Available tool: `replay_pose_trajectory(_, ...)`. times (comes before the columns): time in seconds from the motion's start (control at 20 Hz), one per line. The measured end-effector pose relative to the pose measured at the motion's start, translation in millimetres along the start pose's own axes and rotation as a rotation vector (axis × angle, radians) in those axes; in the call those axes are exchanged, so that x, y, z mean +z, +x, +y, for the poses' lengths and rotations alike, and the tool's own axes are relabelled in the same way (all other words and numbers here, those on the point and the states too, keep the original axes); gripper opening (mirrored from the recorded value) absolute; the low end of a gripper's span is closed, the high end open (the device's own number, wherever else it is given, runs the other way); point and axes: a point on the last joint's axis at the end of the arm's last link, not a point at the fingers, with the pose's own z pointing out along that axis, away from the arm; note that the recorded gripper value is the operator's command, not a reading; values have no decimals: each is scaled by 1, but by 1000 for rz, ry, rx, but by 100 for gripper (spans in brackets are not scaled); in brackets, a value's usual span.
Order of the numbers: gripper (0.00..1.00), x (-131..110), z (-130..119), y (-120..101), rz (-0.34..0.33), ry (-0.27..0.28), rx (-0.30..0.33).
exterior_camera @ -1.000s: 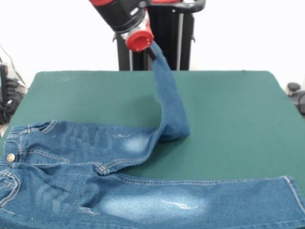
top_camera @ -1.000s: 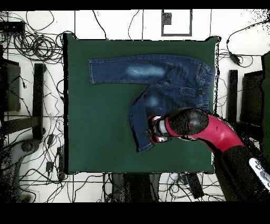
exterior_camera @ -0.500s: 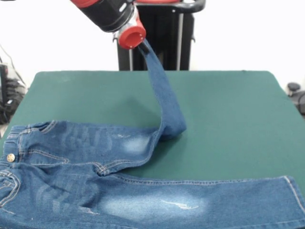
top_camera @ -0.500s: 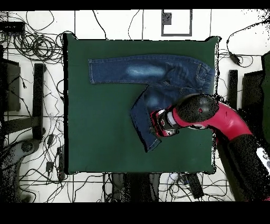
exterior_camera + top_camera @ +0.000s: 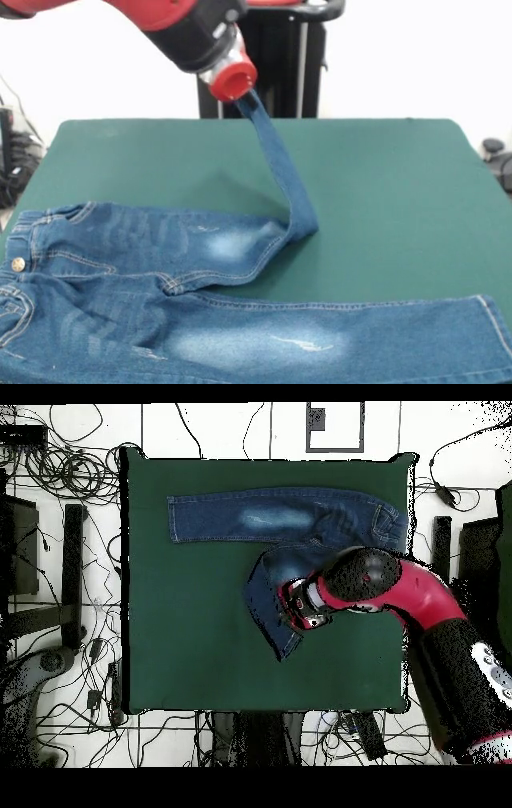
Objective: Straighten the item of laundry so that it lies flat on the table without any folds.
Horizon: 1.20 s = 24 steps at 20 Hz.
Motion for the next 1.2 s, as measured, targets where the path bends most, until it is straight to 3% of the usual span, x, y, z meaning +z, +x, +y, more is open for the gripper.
replay_pose_trajectory(0.15, 0, 7, 12, 6, -45, 45, -36)
replay_pose_trajectory(0.2, 0, 14, 25, 16, -94, 103, -74)
replay_pose_trajectory(0.4, 0, 24, 47, 37, -184, 236, -137)
replay_pose_trajectory(0.45, 0, 25, 50, 39, -194, 253, -142)
replay_pose_trajectory(0.55, 0, 28, 66, 55, -249, 372, -168)
replay_pose_trajectory(0.7, 0, 27, 77, 64, -283, 450, -172)
replay_pose_trajectory(0.75, 0, 25, 86, 69, -305, 509, -165)
replay_pose_trajectory(1.0, 0, 13, 105, 68, -335, 602, -120)
replay_pose_trajectory(1.2, 0, 2, 113, 57, -336, 609, -98)
